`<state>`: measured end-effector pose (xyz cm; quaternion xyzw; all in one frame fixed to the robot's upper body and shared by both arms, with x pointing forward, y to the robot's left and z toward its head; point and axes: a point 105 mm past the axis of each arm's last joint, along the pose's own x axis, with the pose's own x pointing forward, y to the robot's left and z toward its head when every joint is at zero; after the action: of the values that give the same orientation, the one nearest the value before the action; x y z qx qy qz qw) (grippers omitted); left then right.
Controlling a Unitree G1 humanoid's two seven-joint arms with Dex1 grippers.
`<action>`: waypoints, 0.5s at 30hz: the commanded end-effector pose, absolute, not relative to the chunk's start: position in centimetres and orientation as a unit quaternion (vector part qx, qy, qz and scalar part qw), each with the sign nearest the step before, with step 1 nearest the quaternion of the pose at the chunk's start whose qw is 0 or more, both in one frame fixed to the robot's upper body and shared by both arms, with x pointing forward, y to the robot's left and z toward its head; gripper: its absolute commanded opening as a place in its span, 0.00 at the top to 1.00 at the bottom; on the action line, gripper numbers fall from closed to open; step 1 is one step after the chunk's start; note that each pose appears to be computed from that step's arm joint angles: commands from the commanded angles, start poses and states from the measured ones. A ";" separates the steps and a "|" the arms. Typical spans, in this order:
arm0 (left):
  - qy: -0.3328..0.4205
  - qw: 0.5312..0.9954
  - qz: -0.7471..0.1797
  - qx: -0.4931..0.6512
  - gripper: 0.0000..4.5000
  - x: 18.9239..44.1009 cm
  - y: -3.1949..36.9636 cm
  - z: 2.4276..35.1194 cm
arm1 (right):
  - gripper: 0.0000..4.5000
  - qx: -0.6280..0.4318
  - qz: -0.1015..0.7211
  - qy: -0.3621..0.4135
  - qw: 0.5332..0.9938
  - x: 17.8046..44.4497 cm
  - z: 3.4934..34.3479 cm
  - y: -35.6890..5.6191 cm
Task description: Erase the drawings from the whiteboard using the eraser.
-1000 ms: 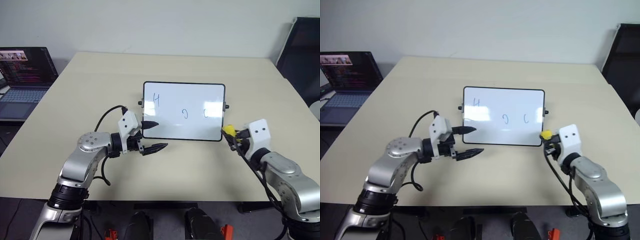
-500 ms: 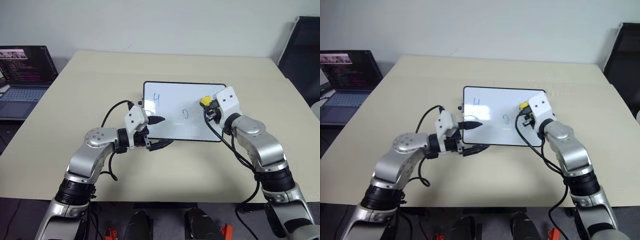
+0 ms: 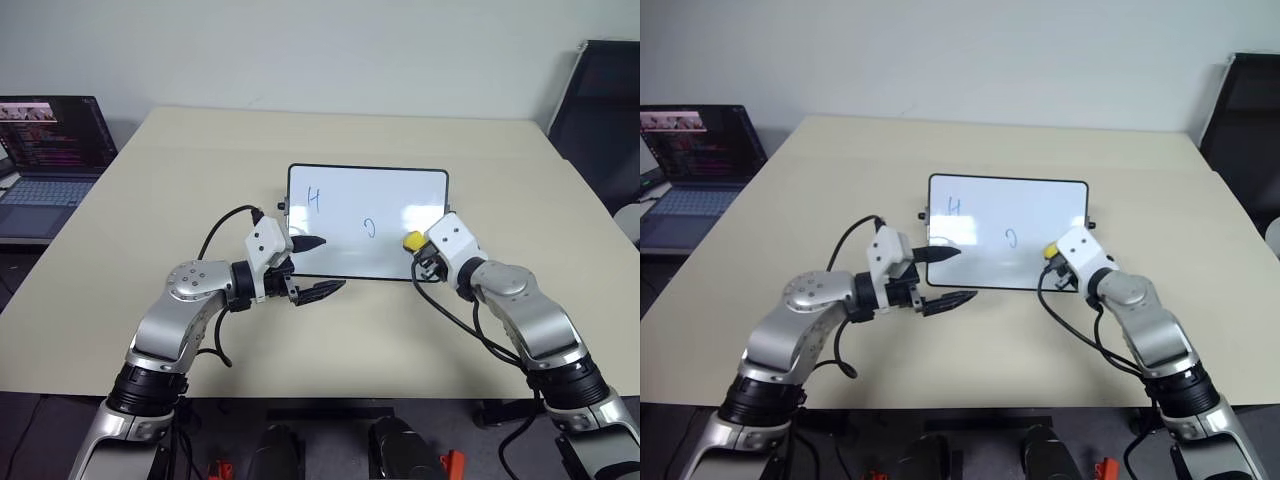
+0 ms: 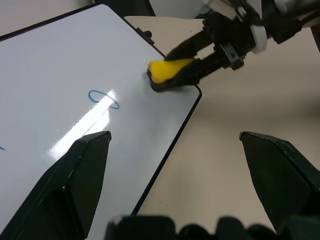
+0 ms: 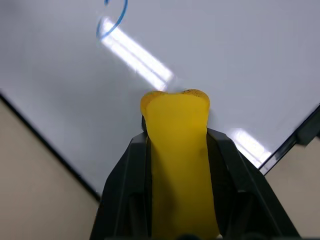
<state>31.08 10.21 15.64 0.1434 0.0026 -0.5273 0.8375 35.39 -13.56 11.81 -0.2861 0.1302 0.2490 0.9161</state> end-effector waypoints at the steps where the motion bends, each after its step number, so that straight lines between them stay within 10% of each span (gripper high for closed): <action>1: -0.026 0.834 -0.528 0.161 0.00 30.9 10.0 17.1 | 0.75 -0.324 0.231 0.151 0.905 35.7 11.0 -14.4; 15: -0.027 0.872 -0.471 0.134 0.00 31.6 11.7 17.2 | 0.75 -0.270 0.180 0.039 0.945 36.9 16.3 -13.7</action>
<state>31.39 11.04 15.75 0.1361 0.0025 -0.4957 0.8577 37.18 -13.83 14.59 -0.2873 0.0720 0.1790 0.9382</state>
